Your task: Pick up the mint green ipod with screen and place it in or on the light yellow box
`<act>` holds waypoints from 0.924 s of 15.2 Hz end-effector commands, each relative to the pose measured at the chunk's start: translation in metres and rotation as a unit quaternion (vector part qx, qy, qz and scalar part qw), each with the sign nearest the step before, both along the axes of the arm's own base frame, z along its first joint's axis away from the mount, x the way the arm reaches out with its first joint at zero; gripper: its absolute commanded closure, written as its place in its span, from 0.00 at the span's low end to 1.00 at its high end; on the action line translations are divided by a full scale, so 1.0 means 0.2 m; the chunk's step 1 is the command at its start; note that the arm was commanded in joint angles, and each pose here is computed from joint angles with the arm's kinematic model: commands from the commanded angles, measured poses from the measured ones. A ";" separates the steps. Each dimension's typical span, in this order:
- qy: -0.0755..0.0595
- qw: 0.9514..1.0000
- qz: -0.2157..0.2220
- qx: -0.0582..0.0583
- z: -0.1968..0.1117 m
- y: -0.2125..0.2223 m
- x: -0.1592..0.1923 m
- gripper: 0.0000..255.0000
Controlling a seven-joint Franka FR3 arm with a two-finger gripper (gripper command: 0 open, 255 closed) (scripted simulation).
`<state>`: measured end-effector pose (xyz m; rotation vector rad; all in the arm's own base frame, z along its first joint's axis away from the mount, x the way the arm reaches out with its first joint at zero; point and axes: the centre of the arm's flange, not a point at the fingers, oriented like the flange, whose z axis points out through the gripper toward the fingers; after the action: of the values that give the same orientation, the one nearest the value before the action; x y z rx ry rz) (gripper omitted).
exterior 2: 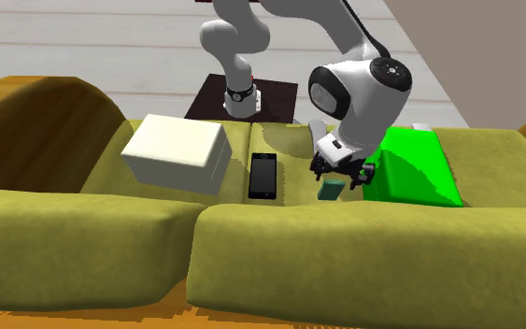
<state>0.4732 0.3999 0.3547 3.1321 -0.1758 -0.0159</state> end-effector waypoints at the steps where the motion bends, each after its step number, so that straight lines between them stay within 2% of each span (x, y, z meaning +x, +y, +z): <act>1: 0.000 1.000 0.000 0.000 -0.06 0.00 0.00 0.00; 5: 0.000 1.000 0.000 0.000 -0.18 0.00 0.00 0.00; 13: 0.000 1.000 0.000 0.000 -0.18 0.00 0.00 0.00; 14: 0.000 1.000 0.000 0.000 -0.18 0.00 0.00 1.00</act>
<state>0.4739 0.4005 0.3188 3.1317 -0.1765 -0.0144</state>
